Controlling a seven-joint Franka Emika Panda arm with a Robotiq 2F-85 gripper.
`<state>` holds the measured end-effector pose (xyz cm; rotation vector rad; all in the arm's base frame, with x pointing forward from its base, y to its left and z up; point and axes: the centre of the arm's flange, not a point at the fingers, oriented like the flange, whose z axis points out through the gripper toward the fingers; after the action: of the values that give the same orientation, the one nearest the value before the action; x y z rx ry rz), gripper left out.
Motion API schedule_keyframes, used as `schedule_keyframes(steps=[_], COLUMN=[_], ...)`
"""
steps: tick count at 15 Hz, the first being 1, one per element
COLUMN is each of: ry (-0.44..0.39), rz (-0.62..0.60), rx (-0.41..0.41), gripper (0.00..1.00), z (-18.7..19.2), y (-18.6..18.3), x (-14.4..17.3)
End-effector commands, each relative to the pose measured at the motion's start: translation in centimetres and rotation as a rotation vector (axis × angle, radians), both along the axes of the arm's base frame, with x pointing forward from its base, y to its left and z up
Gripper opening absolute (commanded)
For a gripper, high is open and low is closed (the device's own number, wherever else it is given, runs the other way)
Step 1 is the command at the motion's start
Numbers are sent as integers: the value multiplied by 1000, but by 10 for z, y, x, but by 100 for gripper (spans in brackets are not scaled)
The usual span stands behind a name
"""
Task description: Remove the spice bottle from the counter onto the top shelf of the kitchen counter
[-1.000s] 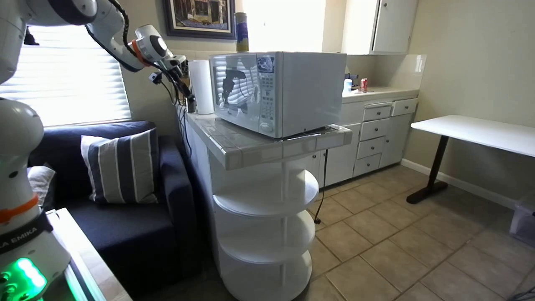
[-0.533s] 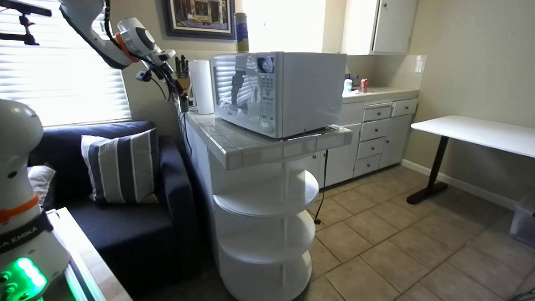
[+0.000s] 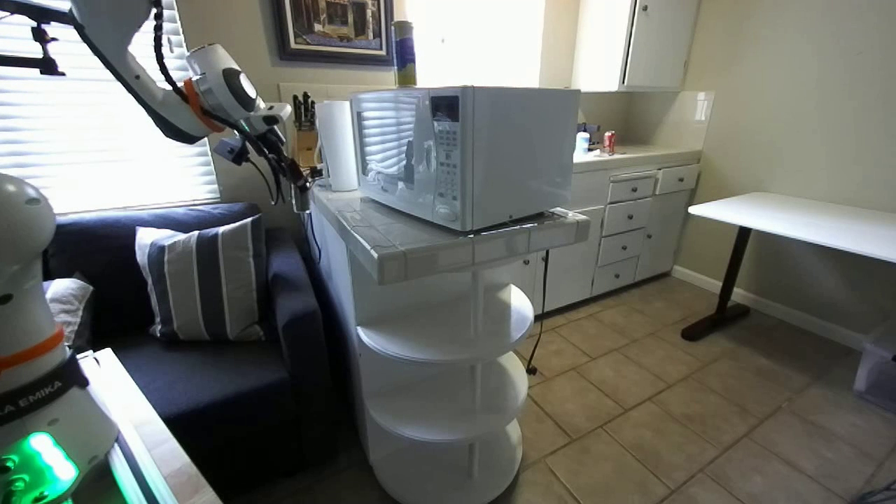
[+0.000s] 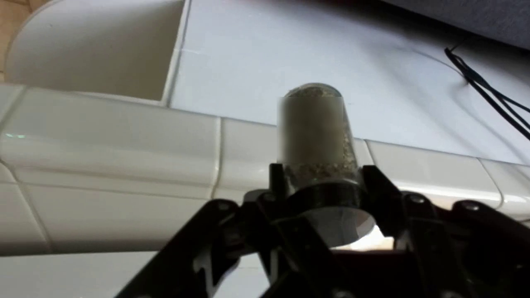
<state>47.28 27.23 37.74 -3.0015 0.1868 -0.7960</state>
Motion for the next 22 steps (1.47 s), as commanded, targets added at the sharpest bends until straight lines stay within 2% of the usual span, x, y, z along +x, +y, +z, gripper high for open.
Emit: schedule_keyframes(steps=[1, 4, 8, 9, 12, 19, 20, 22], ry=[27, 57, 86, 99, 101, 107, 107, 104], rz=[4, -23, -60, -37, -63, -60, -60, -73], rx=[28, 46, 29, 23, 15, 18, 18, -10], gripper=[24, 24, 24, 49, 49, 49, 24, 24], z=[-37, -76, -132, -103, -113, -116, -116, -131], y=[-71, -121, -197, -160, -190, -186, -186, -193], x=[-51, -84, -118, -91, -83, -82, -82, -69])
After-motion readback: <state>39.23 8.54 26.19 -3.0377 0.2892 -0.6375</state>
